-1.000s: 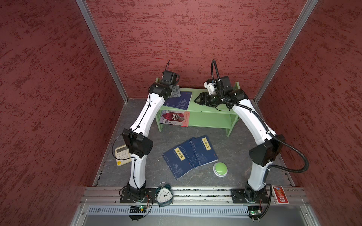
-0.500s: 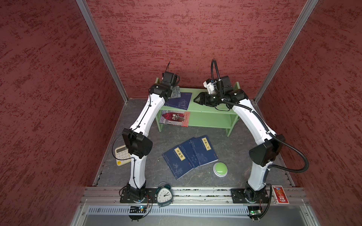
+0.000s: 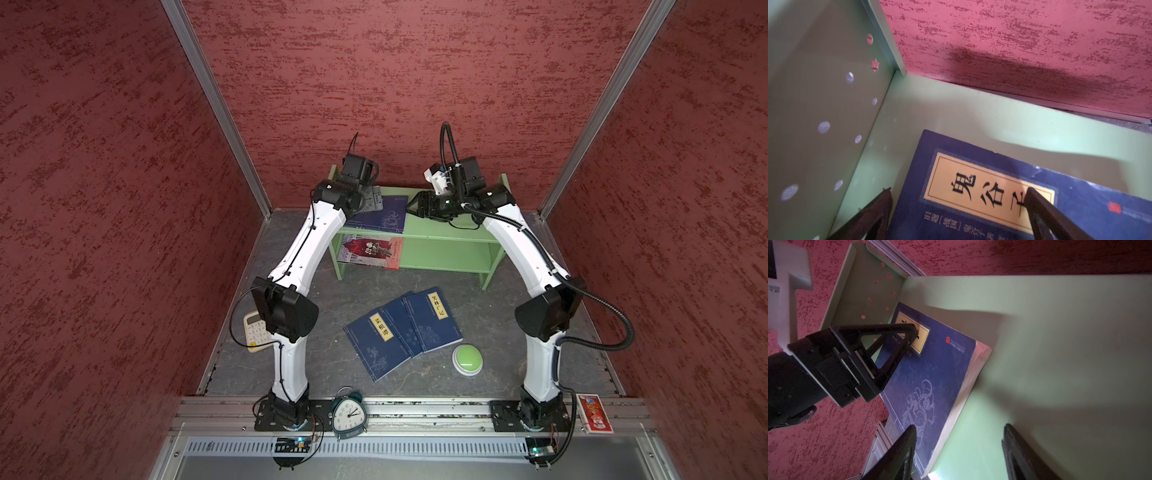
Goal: Stacking books/files
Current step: Rotate the book on the bookshelf.
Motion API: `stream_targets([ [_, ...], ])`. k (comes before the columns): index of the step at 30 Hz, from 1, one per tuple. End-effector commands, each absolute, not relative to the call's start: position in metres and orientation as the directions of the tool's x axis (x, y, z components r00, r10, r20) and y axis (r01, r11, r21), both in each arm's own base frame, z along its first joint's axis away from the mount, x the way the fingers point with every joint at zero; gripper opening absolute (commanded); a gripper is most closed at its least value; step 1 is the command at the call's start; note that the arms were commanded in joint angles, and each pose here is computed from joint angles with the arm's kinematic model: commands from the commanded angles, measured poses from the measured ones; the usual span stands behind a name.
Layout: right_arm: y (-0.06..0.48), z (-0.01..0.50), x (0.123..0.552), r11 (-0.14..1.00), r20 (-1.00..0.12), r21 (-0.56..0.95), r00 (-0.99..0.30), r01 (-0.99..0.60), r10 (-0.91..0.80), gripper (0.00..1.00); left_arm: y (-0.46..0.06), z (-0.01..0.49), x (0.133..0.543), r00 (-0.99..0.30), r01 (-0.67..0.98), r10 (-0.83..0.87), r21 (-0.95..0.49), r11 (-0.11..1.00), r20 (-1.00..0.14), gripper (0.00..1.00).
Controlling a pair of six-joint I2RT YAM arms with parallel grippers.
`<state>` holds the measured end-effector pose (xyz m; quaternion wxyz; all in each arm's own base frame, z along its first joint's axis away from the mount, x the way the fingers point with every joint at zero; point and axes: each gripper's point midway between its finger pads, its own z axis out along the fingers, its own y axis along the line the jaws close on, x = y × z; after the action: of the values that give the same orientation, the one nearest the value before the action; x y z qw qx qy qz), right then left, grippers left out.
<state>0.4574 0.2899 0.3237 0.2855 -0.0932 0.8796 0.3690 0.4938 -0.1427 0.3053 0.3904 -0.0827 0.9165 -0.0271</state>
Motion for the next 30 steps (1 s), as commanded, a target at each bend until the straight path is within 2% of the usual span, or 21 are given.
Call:
stream_targets([
  [1,0.290,0.322,0.459,0.715,-0.574,0.584,-0.818,-0.385,0.029,0.67,-0.138,0.286,0.473,-0.755,-0.147,-0.186,-0.114,0.983,-0.629,0.99],
  [17,0.300,0.312,0.470,0.696,-0.564,0.599,-0.826,-0.395,0.018,0.67,-0.128,0.293,0.469,-0.741,-0.161,-0.191,-0.106,0.981,-0.644,0.99],
  [30,0.305,0.308,0.470,0.676,-0.553,0.617,-0.833,-0.402,0.010,0.65,-0.141,0.362,0.467,-0.629,-0.056,-0.140,-0.135,0.989,-0.765,0.99],
])
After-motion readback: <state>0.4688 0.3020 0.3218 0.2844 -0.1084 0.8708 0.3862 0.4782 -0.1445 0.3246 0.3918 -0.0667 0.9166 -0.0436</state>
